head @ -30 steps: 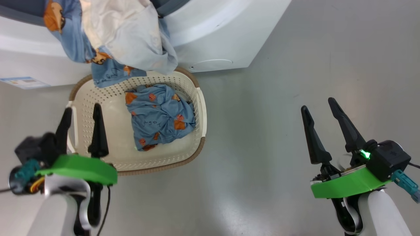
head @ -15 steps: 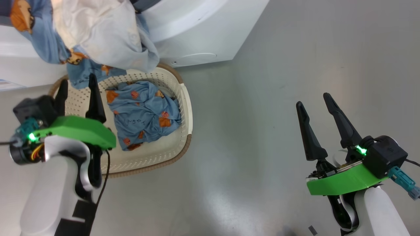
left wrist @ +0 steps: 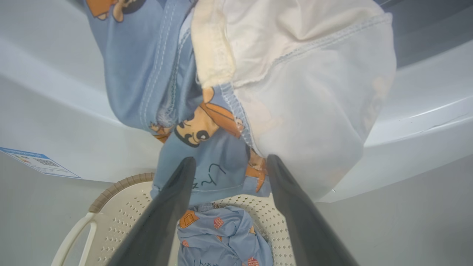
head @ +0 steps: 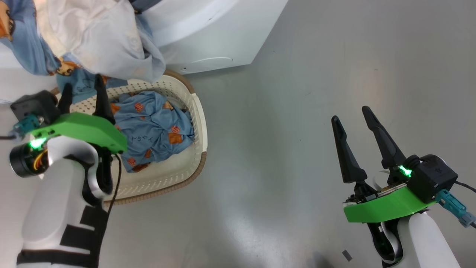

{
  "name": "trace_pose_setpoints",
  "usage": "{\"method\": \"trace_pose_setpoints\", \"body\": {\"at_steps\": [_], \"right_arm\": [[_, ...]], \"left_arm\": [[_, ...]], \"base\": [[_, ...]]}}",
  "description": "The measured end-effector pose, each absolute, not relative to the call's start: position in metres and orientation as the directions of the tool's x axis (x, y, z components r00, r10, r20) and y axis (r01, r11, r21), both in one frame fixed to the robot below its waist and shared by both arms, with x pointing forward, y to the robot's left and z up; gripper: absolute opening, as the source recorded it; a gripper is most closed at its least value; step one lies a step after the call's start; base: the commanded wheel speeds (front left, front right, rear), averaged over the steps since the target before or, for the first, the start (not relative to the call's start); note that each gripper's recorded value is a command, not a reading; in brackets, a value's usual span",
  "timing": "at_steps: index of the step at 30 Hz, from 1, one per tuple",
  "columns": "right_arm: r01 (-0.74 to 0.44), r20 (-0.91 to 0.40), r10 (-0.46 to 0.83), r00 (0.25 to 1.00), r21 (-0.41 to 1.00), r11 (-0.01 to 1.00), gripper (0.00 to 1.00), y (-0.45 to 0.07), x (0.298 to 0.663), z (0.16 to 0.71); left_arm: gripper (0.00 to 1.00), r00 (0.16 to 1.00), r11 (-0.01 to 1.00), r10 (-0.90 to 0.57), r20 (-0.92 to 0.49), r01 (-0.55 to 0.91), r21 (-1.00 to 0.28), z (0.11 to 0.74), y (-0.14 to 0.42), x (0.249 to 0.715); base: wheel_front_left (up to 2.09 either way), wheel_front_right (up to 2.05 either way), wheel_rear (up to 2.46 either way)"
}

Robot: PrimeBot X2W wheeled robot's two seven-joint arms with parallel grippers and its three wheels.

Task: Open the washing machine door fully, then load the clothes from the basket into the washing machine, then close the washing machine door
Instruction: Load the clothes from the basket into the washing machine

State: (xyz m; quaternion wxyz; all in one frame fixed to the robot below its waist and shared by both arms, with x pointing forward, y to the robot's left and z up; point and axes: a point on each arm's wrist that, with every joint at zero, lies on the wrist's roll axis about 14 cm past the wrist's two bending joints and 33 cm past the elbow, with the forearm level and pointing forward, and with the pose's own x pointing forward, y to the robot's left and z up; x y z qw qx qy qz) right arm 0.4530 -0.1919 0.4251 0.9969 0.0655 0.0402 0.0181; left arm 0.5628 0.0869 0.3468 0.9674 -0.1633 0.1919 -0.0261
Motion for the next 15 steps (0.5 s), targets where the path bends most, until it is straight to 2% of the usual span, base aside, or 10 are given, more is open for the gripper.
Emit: {"method": "trace_pose_setpoints", "body": {"at_steps": [15], "right_arm": [[-0.02,-0.108,0.033,0.994,0.125,0.992,1.0,-0.195,0.451,0.415]], "left_arm": [[1.0,0.911,0.932,-0.134,-0.39,-0.018,-0.363,0.331,0.067,0.588]], "base": [[0.0,0.0,0.0]]}}
